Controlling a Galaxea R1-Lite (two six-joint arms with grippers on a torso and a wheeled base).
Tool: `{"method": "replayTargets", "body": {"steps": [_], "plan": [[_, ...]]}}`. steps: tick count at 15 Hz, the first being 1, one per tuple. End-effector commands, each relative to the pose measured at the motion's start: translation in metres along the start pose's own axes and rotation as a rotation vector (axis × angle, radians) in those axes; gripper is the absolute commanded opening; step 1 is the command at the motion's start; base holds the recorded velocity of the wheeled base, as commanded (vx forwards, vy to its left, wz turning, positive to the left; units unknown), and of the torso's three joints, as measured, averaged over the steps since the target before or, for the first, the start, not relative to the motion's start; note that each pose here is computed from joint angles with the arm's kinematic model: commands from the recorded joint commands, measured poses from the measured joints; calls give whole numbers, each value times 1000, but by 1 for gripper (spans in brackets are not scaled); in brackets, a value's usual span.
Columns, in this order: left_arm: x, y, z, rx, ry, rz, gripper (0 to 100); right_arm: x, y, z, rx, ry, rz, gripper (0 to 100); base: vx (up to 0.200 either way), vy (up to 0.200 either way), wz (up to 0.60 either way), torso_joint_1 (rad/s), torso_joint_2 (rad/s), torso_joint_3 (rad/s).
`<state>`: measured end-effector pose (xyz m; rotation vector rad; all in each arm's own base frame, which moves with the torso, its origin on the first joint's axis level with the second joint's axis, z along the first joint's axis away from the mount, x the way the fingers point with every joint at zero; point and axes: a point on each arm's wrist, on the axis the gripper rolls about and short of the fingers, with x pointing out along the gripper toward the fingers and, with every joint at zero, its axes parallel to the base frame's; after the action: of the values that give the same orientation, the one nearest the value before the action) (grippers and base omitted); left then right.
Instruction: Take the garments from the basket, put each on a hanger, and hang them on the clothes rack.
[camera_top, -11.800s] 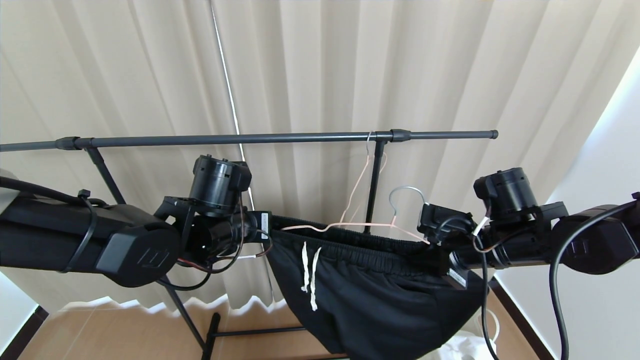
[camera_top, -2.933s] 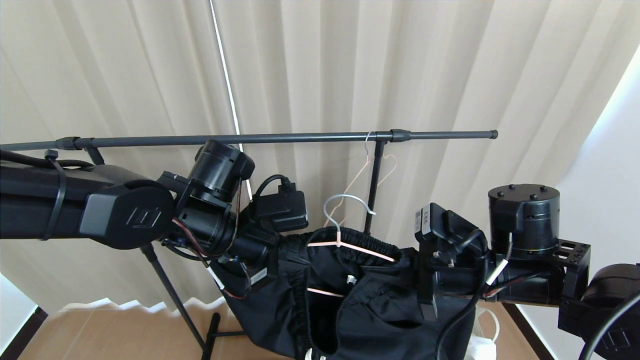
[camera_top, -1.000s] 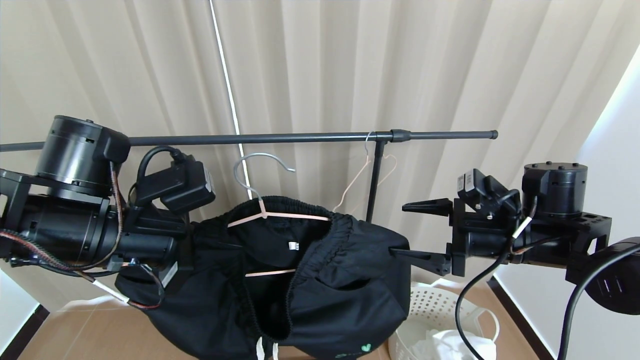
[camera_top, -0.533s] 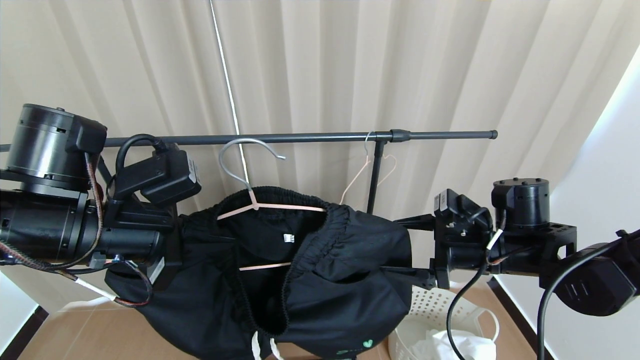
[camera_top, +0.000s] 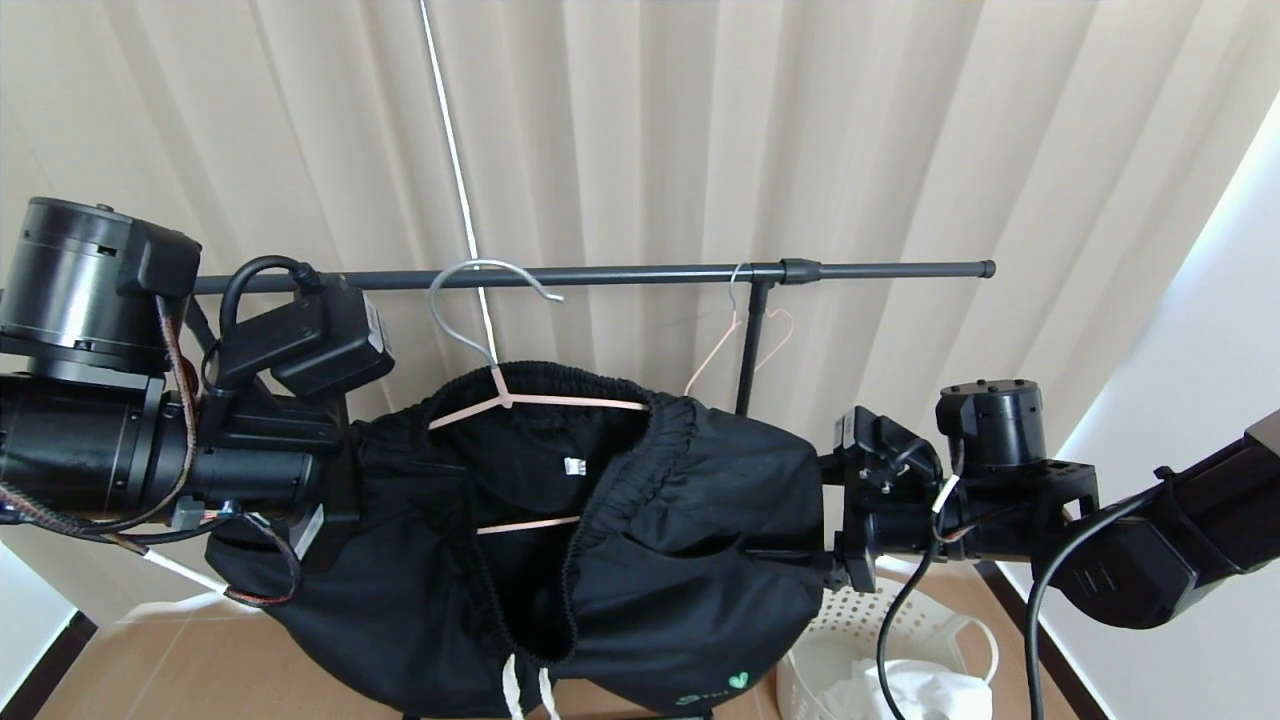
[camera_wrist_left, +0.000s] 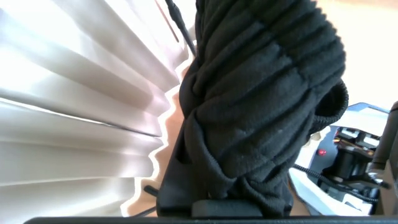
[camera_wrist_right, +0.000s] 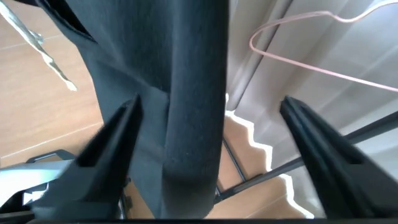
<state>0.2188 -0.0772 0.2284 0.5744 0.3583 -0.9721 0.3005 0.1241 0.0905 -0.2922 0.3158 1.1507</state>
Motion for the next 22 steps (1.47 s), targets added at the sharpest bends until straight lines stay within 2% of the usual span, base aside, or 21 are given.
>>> {"method": "replayTargets", "body": {"steps": [1,6,11,17,20,21,22], "plan": [[0,0,1,0,-8,6,0,3,-1,-3,6,7,4,0,0,0,0,0,0,0],[-15,1,-3,-15,-17,60,0,-2,-9,-3,6,0,-25,0,0,0,0,0,0,0],[-36,-17,-13,-46,-20,93,0,-8,-19,-1,8,-13,-56,0,0,0,0,0,0,0],[-46,-23,-20,-60,-16,120,0,-6,-14,0,3,-5,-56,0,0,0,0,0,0,0],[-45,-23,-21,-80,-13,116,0,-3,-12,1,-2,31,-118,0,0,0,0,0,0,0],[-44,-23,-21,-97,-12,116,0,-3,-11,0,-2,34,-118,100,0,0,0,0,0,0],[-44,-23,-21,-117,-12,116,0,-4,-11,2,-5,30,-119,100,0,0,0,0,0,0]]}}
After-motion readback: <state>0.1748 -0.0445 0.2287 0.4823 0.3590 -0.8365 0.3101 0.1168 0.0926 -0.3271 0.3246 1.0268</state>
